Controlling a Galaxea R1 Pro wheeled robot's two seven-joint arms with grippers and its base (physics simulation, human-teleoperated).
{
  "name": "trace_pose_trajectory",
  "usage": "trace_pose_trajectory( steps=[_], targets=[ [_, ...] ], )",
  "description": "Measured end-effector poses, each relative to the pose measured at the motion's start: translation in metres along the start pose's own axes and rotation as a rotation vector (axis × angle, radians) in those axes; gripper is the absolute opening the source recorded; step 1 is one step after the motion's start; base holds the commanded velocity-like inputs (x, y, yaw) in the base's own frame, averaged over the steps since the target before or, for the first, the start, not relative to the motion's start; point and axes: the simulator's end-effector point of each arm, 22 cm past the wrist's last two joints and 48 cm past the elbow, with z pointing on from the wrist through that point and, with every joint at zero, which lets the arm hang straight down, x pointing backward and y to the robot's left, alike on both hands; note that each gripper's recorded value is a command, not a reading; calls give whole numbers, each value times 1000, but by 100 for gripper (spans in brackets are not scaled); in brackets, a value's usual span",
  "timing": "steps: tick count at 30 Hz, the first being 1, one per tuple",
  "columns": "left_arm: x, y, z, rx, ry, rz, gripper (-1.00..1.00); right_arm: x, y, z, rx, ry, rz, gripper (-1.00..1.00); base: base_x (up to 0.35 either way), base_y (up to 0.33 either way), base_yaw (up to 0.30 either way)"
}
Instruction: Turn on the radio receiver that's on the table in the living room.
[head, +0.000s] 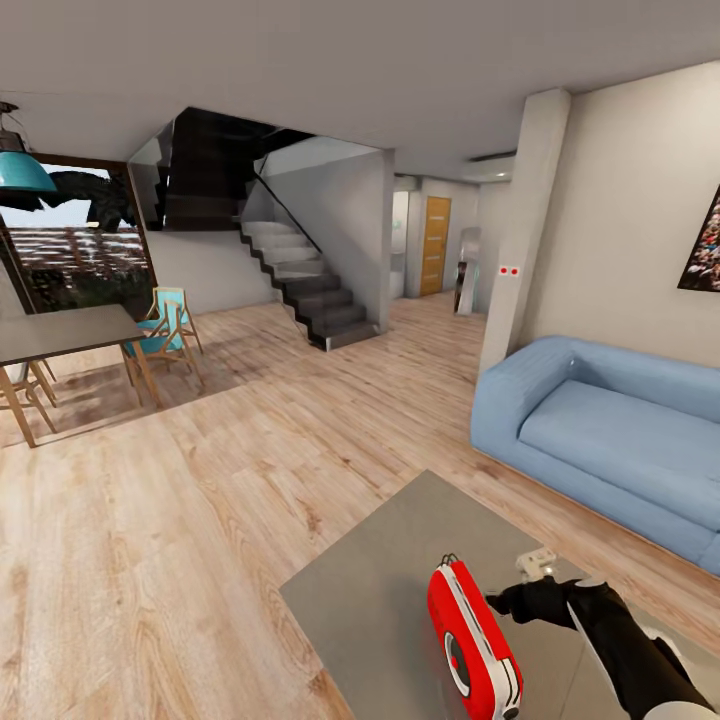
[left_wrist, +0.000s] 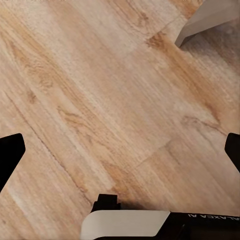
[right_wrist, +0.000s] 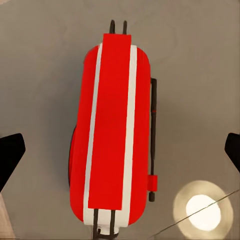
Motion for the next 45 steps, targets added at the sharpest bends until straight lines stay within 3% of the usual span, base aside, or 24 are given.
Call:
trace_pose_trajectory(
  steps=[6, 20, 28, 45],
  targets=[
    [1, -1, 0, 2, 4, 1, 100, 9, 10, 6, -18, 17, -26, 100, 0, 0, 0],
    [1, -6, 0, 12, 2, -11, 100, 34, 14, 15, -30, 65, -6, 100, 0, 0, 0],
    [5, -9, 9, 13, 1, -13, 100, 42, 13, 28, -31, 32, -26, 100, 0, 0, 0],
    [15, -11, 30, 14, 0, -13, 100, 66, 17, 52, -43, 51, -18, 100, 0, 0, 0]
  ],
)
